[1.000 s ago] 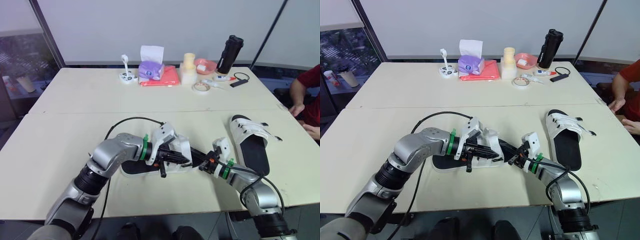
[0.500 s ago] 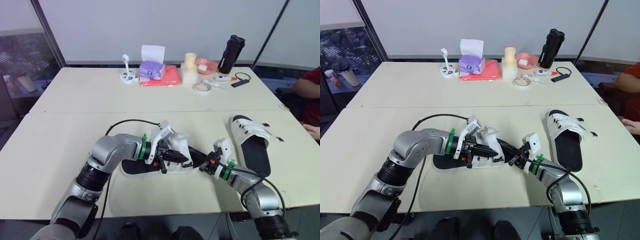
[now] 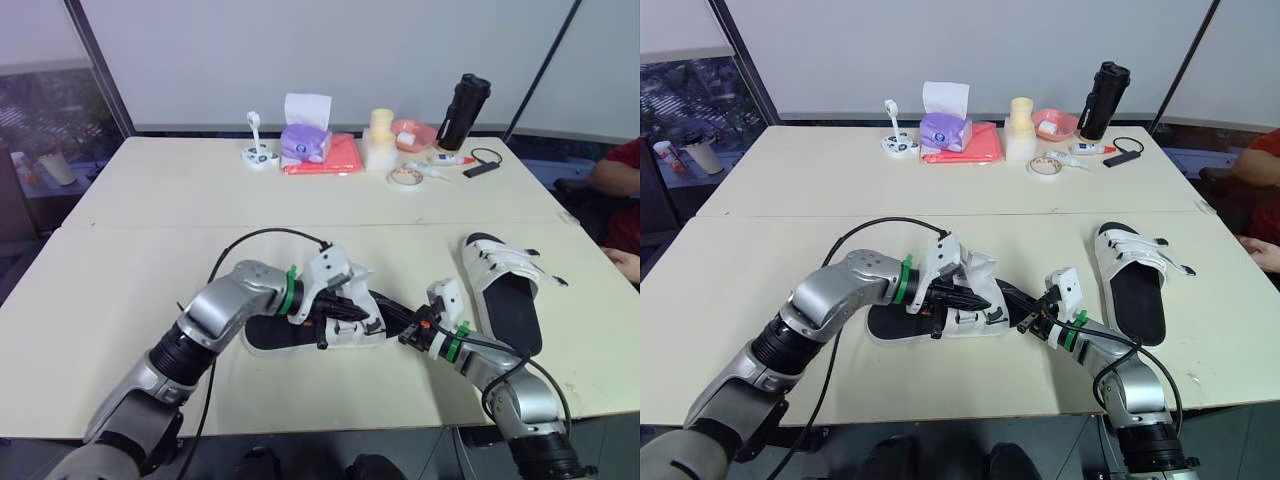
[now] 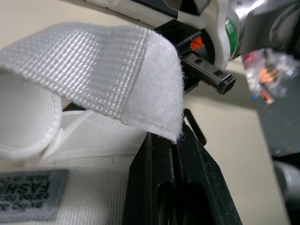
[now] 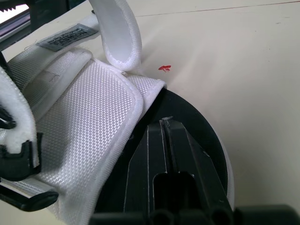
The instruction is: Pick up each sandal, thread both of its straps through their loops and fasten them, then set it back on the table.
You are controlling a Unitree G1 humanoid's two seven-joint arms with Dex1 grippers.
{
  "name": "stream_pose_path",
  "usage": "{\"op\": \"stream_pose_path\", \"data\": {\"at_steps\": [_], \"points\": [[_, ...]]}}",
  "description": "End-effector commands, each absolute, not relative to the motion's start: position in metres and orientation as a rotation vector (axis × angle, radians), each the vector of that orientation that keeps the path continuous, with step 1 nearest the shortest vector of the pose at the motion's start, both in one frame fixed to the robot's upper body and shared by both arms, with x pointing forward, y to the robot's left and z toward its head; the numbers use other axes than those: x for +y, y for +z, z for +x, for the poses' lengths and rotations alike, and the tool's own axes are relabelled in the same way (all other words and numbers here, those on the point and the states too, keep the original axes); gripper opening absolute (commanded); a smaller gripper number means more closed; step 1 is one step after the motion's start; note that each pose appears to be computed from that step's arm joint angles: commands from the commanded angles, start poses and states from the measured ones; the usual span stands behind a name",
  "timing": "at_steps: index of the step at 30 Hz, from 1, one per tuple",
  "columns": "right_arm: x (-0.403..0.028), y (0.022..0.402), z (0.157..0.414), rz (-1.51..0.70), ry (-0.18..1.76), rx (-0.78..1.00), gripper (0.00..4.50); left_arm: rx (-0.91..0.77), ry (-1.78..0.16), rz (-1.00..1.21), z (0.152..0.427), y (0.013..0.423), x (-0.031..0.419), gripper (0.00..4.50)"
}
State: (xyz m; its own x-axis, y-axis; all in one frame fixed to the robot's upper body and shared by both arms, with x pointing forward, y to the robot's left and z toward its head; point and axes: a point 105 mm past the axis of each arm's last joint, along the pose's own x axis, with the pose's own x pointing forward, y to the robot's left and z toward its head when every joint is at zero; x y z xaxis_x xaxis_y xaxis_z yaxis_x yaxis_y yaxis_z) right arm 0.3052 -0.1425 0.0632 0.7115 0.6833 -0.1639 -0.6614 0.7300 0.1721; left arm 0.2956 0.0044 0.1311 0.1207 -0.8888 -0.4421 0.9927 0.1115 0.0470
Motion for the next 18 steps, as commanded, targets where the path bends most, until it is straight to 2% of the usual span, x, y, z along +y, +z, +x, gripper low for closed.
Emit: {"op": "stream_pose_path", "data": {"at_steps": [1,11,18], "points": [[-0.145,0.007,0.281,0.151,0.713,0.463,0.00,0.369,-1.419,0.472,0.295,0.113,0.009,0.03],[-0.144,0.006,0.278,0.152,0.718,0.469,0.00,0.194,-1.538,0.471,0.285,0.125,-0.006,0.03],[-0.142,0.005,0.276,0.157,0.718,0.470,0.00,0.163,-1.574,0.631,0.293,0.119,-0.004,0.03]]}}
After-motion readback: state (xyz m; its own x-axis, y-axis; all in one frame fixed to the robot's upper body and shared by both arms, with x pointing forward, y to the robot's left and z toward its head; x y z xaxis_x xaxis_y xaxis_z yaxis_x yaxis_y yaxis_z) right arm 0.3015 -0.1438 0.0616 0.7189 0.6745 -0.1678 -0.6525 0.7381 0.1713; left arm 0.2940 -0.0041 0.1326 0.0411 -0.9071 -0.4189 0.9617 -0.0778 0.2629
